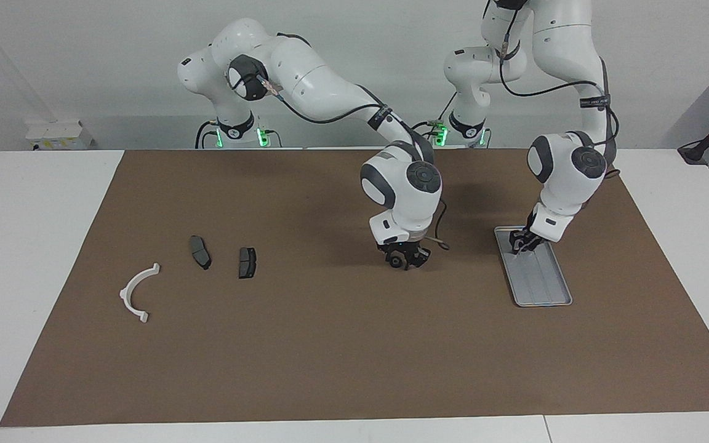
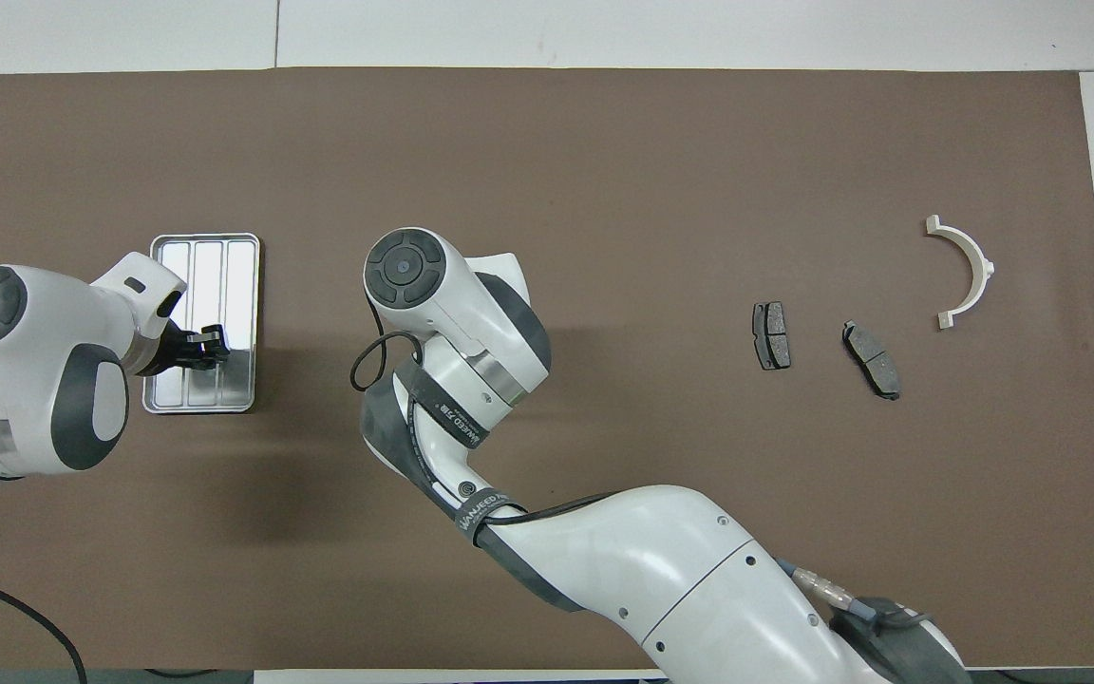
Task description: Place bearing gear from tray to pile
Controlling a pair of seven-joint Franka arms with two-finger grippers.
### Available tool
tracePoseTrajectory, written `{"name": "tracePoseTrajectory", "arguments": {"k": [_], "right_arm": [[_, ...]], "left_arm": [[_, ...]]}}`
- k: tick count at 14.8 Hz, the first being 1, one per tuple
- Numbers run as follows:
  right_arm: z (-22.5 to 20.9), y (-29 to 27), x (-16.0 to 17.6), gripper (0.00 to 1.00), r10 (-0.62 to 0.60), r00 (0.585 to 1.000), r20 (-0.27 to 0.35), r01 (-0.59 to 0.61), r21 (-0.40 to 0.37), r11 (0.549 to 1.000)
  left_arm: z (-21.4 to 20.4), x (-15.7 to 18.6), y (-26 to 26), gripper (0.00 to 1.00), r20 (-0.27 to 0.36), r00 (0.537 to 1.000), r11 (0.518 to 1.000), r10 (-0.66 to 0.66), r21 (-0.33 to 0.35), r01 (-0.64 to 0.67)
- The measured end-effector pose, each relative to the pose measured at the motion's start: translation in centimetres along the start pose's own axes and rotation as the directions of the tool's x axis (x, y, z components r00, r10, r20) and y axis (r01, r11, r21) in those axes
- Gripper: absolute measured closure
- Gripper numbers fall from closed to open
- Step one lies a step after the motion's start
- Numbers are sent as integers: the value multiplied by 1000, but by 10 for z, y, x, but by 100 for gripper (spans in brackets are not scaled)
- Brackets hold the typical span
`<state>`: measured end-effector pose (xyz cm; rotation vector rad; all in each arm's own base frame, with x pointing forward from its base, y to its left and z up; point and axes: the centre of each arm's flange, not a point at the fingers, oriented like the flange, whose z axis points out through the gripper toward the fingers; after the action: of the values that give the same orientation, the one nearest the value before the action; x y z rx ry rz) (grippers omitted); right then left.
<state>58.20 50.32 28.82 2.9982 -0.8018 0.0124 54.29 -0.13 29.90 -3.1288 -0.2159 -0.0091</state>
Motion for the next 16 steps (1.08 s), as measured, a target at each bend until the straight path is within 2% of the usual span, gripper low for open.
{"name": "tracePoseTrajectory", "arguments": {"k": [1,2,4,6,9,12,14,16], "right_arm": [[-1,0,0,57,0,1000,-1,0,3,1000],[-2,-1,0,65,1,1000,-1,-1,5,1000],[-2,-1,1,65,2,1000,-1,-2,5,1000],[-2,0,1,65,3,1000,-1,-3,5,1000],[-4,4,14,65,17,1000,-2,-17,7,1000],[-32,25,50,65,-12,1000,12,12,-19,1000],[-75,53,86,65,-63,997,34,64,-33,997],[-130,99,131,65,-155,986,66,158,-35,987]], "left_arm": [[0,0,1,69,-1,1000,1000,1,-1,-1],[0,0,1,70,-1,1000,1000,1,-1,-1],[-1,0,1,76,-2,1000,1000,1,-1,-1],[-7,4,-1,76,1,1000,1000,-3,0,3],[-53,27,3,76,37,999,1000,-23,-16,24],[-103,46,8,76,35,998,998,-55,-42,56],[-118,50,20,76,25,995,994,-97,-50,98],[-125,46,62,76,17,991,989,-136,-56,137]]}}
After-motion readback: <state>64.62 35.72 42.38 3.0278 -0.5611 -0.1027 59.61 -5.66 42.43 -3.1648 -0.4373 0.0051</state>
